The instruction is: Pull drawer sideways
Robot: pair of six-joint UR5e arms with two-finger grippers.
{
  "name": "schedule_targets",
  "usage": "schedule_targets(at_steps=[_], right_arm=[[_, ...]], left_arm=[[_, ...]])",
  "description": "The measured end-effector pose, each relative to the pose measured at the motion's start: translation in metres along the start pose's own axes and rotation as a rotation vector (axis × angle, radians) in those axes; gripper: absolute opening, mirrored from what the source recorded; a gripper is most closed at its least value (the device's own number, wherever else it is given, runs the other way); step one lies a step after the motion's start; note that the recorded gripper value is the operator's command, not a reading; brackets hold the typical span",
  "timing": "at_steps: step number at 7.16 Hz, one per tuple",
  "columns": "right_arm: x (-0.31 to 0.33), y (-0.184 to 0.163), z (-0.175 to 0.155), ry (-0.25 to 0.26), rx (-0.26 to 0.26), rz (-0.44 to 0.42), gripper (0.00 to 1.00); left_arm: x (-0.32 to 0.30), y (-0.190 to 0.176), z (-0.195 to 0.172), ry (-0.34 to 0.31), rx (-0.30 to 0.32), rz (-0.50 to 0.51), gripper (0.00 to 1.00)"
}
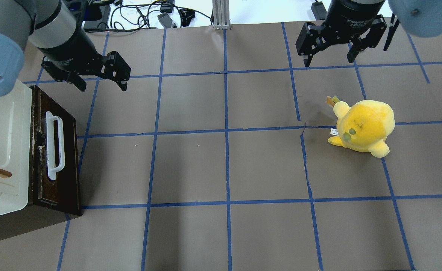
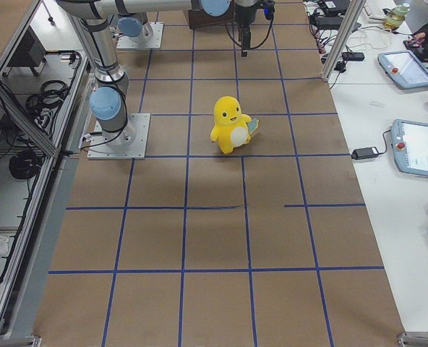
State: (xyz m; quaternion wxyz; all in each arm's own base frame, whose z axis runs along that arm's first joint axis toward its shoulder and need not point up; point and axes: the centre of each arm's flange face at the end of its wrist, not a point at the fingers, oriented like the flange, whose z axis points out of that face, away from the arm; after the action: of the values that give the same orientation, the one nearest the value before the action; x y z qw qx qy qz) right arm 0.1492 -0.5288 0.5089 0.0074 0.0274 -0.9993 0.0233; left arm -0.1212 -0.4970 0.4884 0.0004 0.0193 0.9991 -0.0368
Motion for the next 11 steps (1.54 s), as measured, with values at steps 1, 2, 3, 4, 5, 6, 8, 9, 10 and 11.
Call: schedule_targets(at_steps=[1, 2, 3, 4, 5, 6, 8, 9, 10, 11], right_arm=[[0.0, 0.0, 0.0, 0.0, 0.0, 0.0, 1.0], [0.0, 0.0, 0.0, 0.0, 0.0, 0.0, 1.0], [-0.0001, 0.0, 0.0, -0.001, 0.0, 0.0, 1.0], [-0.0001, 0.0, 0.0, -0.001, 0.0, 0.0, 1.0], [-0.0001, 0.0, 0.0, -0.001, 0.0, 0.0, 1.0], [-0.0001, 0.0, 0.0, -0.001, 0.0, 0.0, 1.0], [-0.0001, 0.0, 0.0, -0.001, 0.0, 0.0, 1.0], [-0.0001, 0.0, 0.0, -0.001, 0.0, 0.0, 1.0], [0.0, 0.0, 0.0, 0.0, 0.0, 0.0, 1.0], [0.0, 0.0, 0.0, 0.0, 0.0, 0.0, 1.0]], left_arm=[[0.0002, 0.0002, 0.0006, 0.001, -0.001, 0.0, 1.0], [0.0004, 0.0003, 0.0012, 0.003, -0.002, 0.0, 1.0], [0.0005, 0.0005, 0.0015, 0.003, -0.003, 0.0, 1.0], [0.0004, 0.0009, 0.0019, 0.002, -0.004, 0.0, 1.0], [0.0005, 0.0008, 0.0028, 0.003, -0.006, 0.001, 1.0], [0.0006, -0.0001, 0.0032, 0.005, -0.006, 0.002, 1.0], [0.0005, -0.0011, 0.0009, 0.005, -0.001, 0.003, 1.0], [0.0003, -0.002, 0.0007, 0.004, 0.0, 0.003, 1.0], [0.0001, -0.003, 0.0016, 0.005, -0.001, 0.003, 1.0], [-0.0004, -0.0035, 0.0036, 0.005, -0.004, 0.002, 1.0]])
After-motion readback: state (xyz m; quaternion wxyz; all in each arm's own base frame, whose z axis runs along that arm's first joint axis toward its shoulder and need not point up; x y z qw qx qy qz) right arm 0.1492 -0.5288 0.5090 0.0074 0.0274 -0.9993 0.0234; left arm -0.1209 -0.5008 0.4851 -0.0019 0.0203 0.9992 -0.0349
